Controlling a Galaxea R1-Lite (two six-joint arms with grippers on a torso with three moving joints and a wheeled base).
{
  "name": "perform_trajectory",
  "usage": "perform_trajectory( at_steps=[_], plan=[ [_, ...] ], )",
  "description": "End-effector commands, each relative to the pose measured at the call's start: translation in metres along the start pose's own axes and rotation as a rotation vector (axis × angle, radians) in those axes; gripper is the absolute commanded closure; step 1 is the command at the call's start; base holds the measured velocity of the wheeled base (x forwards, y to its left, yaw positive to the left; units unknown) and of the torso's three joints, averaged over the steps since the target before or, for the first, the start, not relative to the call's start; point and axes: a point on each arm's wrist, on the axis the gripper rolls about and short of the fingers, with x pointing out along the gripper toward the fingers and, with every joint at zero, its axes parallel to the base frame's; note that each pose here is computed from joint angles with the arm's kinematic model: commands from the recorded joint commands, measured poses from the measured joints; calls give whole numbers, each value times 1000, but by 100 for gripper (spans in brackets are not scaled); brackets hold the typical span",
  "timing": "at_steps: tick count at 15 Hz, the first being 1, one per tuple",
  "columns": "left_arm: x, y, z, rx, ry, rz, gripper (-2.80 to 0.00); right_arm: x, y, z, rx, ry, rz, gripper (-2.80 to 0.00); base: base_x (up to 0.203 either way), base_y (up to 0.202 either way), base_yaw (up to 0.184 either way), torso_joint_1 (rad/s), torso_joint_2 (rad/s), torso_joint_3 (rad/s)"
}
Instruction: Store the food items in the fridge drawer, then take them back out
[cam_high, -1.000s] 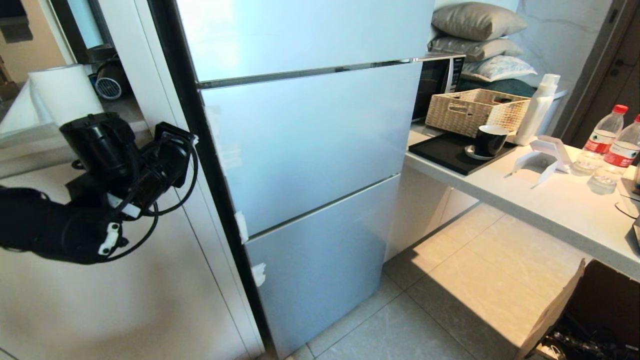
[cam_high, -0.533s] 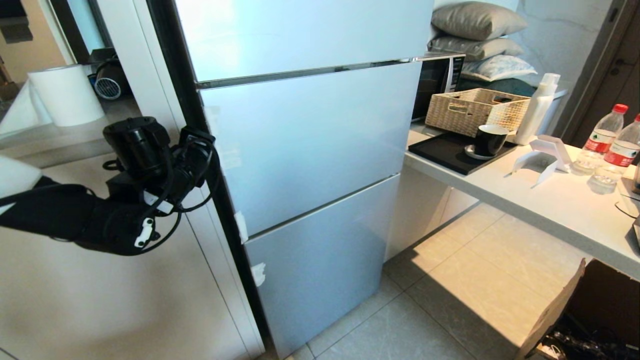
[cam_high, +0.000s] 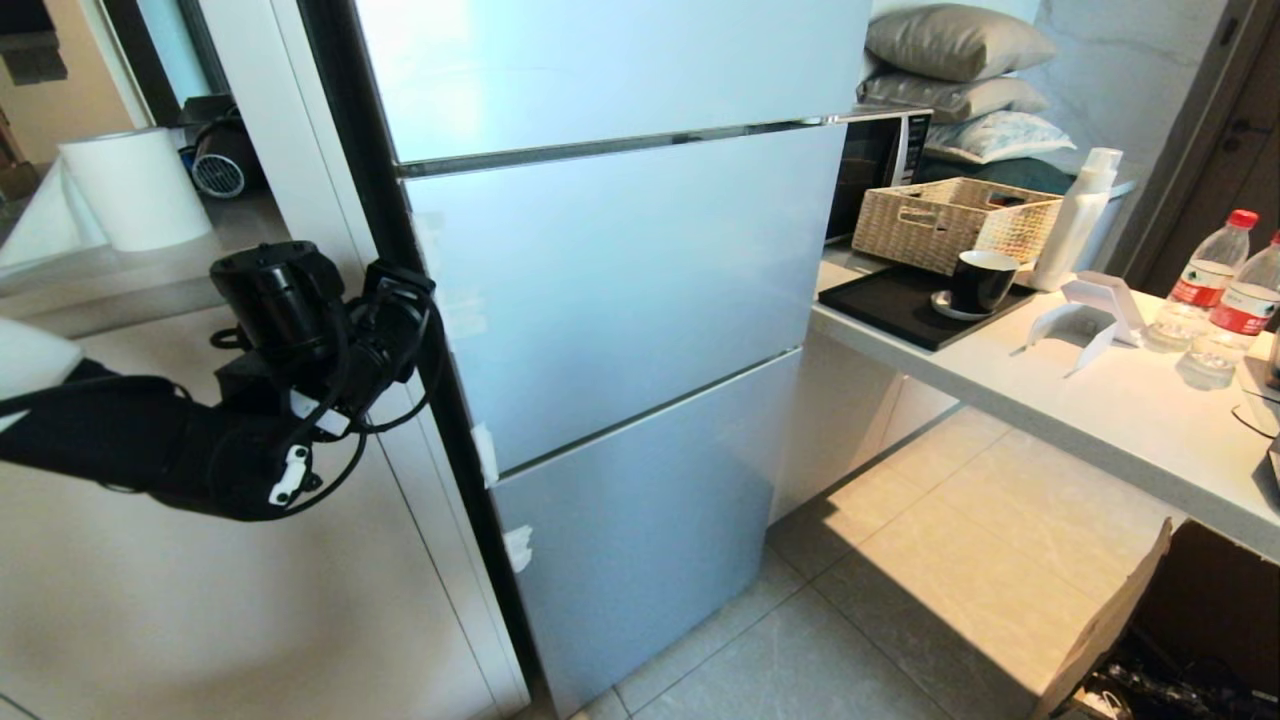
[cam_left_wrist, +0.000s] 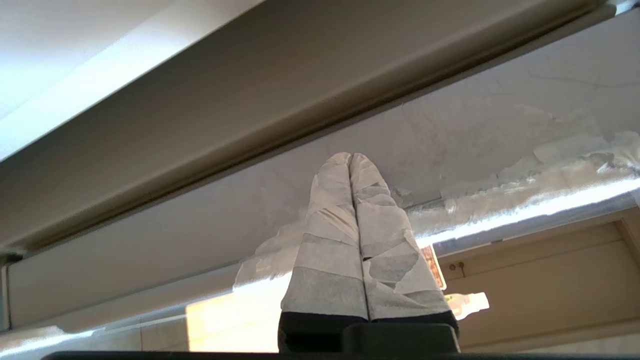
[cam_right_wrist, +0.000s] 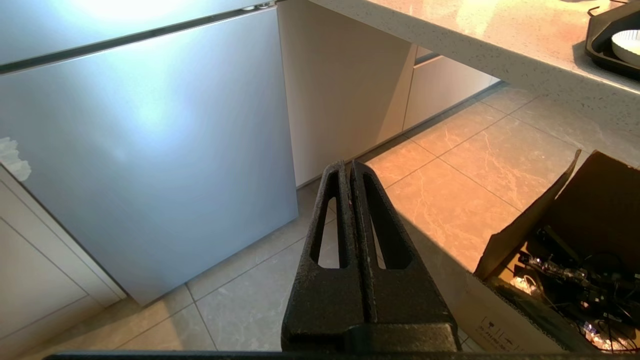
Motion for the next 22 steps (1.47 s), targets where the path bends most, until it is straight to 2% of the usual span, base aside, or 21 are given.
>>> perform_trajectory(
  at_steps=[1,3,8,10,12,15,17,19,22],
  plan=[
    [-8,-9,-4,-12,23,-25,0,0,0,0,0,1,-2,0,0,0,0,0,0,0],
    [-19,-16,-12,-15,55,-38,0,0,0,0,0,2,0,0,0,0,0,0,0,0],
    [-45,-31,-13,-25,90,-75,0,0,0,0,0,2,0,0,0,0,0,0,0,0],
    [-61,-38,-14,-52,116,-93,0,0,0,0,0,1,-1,0,0,0,0,0,0,0],
    [-81,-50,-25,-103,185,-125,0,0,0,0,0,2,0,0,0,0,0,0,0,0],
    [-120,-65,-46,-164,334,-160,0,0,0,0,0,1,-2,0,0,0,0,0,0,0],
    [-147,-61,-53,-168,452,-173,0,0,0,0,0,2,1,0,0,0,0,0,0,0],
    [-163,-62,-42,-178,492,-212,0,0,0,0,0,2,1,0,0,0,0,0,0,0],
    [-183,-69,-18,-165,471,-258,0,0,0,0,0,1,-1,0,0,0,0,0,0,0]
  ],
)
